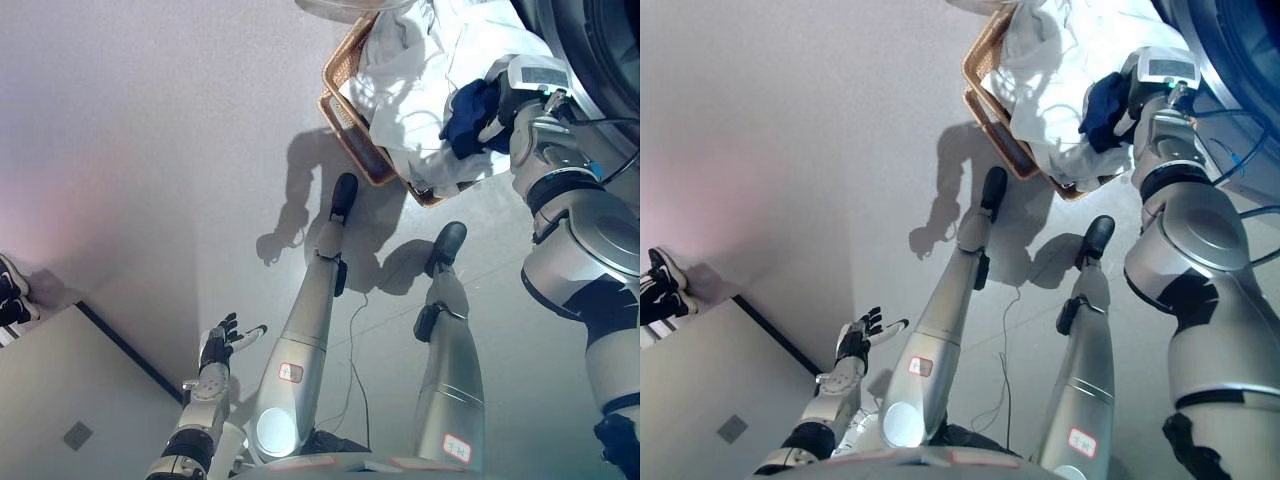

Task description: Put the clothes in the basket into the washing machine.

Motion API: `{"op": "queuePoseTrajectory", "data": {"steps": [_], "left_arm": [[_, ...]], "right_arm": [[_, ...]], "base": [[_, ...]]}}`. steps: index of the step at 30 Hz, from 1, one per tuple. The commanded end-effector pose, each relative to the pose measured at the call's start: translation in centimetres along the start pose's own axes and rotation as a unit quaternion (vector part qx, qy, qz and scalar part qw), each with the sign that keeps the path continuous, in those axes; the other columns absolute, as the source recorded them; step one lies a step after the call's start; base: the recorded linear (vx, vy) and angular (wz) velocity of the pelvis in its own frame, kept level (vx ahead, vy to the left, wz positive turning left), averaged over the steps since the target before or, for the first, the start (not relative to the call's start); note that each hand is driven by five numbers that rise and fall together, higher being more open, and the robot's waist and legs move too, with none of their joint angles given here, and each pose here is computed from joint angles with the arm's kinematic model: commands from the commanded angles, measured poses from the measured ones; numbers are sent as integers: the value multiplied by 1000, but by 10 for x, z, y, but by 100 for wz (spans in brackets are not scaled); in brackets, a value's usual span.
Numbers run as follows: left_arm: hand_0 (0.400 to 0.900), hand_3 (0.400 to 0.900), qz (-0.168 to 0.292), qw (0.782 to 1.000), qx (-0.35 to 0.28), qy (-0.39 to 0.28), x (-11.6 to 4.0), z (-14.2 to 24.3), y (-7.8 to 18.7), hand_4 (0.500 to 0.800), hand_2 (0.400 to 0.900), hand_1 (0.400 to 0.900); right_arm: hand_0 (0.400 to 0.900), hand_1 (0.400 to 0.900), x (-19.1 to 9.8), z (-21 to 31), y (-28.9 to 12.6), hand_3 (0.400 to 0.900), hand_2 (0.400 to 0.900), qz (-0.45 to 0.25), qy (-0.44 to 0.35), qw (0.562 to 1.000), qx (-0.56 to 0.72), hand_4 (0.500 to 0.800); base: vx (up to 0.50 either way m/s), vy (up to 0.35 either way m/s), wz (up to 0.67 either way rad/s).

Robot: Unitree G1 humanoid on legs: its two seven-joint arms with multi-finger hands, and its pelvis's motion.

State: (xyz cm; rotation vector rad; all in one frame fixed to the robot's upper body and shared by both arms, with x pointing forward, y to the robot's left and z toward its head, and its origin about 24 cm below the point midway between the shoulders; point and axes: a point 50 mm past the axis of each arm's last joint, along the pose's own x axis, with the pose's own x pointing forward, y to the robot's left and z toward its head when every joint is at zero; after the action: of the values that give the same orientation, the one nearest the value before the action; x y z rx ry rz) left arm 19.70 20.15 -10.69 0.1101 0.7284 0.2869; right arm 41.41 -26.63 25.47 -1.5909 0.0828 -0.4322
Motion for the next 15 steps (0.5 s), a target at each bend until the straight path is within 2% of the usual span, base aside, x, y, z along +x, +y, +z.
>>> {"op": "queuePoseTrajectory", "data": {"steps": [1, 15], "left_arm": [[900, 900, 40, 996, 18, 73, -10, -42, 19, 800, 900, 900], [900, 900, 60, 995, 10, 84, -4, -39, 24, 800, 900, 900]], "right_arm": [[400, 400, 7, -19, -63, 400, 400, -103, 30, 994, -2, 500], [400, 400, 6, 5, -49, 400, 400, -93, 7, 992, 81, 500]], "base": [[24, -9, -10], [1, -32, -7]]}}
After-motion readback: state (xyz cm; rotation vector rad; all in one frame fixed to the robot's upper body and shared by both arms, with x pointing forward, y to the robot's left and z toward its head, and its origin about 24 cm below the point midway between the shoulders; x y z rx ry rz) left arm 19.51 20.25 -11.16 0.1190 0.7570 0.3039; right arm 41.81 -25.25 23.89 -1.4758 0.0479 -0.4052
